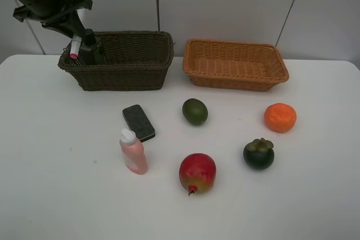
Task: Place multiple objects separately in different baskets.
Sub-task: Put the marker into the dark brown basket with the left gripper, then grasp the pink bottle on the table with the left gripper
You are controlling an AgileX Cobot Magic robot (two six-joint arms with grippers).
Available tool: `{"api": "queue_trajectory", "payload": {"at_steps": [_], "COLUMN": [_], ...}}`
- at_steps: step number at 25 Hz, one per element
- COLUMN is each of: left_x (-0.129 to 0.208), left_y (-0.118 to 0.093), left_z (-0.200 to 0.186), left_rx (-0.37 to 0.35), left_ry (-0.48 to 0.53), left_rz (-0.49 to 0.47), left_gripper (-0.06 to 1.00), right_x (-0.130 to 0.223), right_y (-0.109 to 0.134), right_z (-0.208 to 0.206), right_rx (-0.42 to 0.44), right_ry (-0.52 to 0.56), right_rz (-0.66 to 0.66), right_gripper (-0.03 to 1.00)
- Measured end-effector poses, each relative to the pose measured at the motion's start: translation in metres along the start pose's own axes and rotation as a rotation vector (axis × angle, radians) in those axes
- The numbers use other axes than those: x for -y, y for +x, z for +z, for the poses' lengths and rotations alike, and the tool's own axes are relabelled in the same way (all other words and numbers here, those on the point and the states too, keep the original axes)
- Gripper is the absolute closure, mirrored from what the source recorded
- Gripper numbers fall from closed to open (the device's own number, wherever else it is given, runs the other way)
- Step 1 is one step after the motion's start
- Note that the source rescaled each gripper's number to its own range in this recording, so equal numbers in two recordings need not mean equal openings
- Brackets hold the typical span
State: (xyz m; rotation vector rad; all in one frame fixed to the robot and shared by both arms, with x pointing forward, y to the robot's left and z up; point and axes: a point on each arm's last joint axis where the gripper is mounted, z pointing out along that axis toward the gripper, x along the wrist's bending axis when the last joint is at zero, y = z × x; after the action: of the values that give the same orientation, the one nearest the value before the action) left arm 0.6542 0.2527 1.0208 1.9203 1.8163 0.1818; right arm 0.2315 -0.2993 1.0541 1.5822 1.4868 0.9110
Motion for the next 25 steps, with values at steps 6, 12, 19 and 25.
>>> {"api": "queue_trajectory", "payload": {"at_steps": [6, 12, 19, 25], "left_x": [-0.033, -0.039, -0.044, -0.050], "left_y": [0.006, -0.006, -0.017, -0.025], "left_z": [0.046, 0.068, 0.066, 0.037], "left_rx": [0.038, 0.090, 0.098, 0.116], "left_ry": [-0.053, -0.064, -0.089, -0.100], "left_rz": [-0.041, 0.011, 0.058, 0.082], "left_gripper": [0.93, 0.60, -0.04, -0.06], "right_x": [0.000, 0.000, 0.000, 0.000], "right_y": [0.000, 0.000, 0.000, 0.000], "right_z": [0.000, 0.000, 0.000, 0.000], "right_rx": [0.000, 0.000, 0.000, 0.000], "right_ry": [0.000, 0.000, 0.000, 0.000], "right_rz": [0.000, 0.000, 0.000, 0.000], "right_gripper": [-0.03, -0.03, -0.03, -0.03]}}
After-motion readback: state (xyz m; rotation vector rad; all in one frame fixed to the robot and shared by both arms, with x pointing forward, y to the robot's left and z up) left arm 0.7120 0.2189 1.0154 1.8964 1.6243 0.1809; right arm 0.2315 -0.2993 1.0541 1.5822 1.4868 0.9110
